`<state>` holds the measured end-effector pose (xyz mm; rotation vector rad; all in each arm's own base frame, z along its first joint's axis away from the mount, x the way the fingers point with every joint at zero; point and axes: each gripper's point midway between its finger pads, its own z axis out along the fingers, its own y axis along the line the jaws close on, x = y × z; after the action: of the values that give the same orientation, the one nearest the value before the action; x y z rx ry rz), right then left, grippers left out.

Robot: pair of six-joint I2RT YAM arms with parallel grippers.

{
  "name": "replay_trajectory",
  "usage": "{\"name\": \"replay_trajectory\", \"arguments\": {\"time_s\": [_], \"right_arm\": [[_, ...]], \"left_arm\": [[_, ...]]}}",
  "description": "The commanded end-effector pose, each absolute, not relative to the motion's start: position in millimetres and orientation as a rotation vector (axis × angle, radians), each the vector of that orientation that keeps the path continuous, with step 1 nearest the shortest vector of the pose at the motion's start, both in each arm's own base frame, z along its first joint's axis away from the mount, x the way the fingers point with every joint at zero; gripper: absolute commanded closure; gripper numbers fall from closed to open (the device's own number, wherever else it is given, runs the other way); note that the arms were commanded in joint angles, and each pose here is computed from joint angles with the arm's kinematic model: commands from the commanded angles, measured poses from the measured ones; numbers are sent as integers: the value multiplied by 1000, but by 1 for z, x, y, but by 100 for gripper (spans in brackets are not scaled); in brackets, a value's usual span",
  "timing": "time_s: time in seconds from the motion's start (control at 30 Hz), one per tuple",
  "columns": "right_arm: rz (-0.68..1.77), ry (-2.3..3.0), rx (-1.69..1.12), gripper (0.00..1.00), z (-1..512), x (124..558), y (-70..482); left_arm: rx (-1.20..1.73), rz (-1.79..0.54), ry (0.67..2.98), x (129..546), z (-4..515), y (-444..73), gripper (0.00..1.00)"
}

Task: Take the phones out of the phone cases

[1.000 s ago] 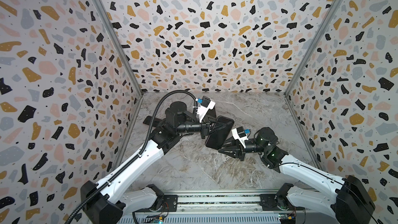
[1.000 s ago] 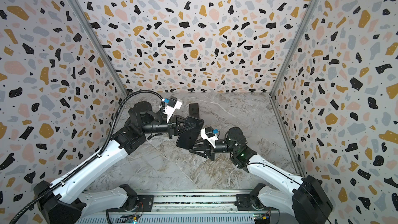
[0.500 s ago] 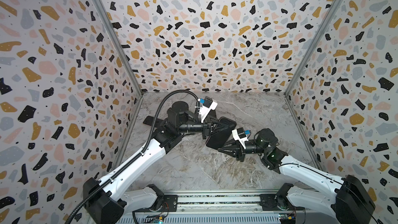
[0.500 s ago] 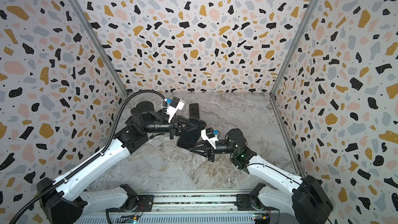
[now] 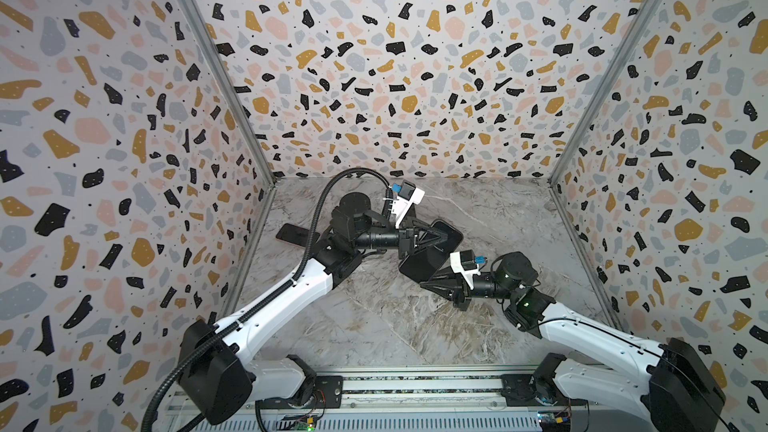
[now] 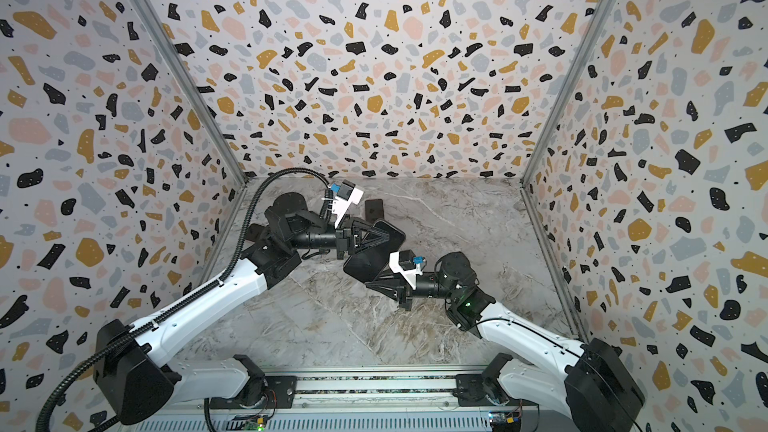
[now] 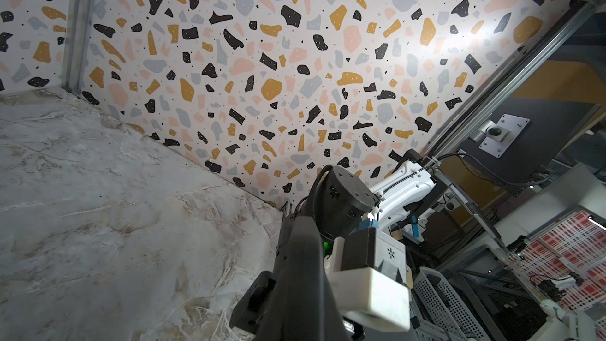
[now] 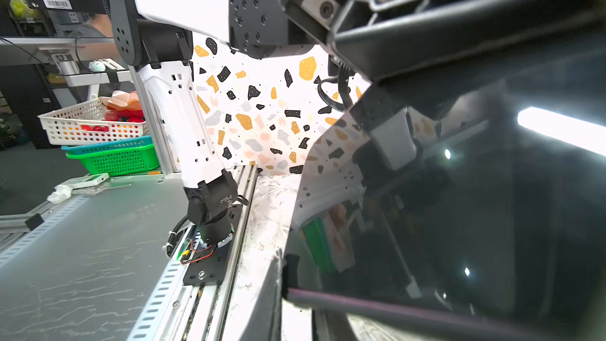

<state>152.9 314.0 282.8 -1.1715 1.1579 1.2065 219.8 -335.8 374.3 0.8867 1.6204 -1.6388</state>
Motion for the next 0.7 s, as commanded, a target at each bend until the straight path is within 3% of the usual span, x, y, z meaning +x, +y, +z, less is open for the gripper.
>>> {"name": "replay_trajectory", "arguments": {"time_s": [0.0, 0.67], "right_arm": [[1000, 842, -1198, 91, 318, 141, 316], [876, 806, -1110, 84, 323, 157, 312]], "left_arm": [[523, -1599, 1740, 273, 363, -338, 100], [449, -1627, 1821, 281, 329, -344, 100]]}}
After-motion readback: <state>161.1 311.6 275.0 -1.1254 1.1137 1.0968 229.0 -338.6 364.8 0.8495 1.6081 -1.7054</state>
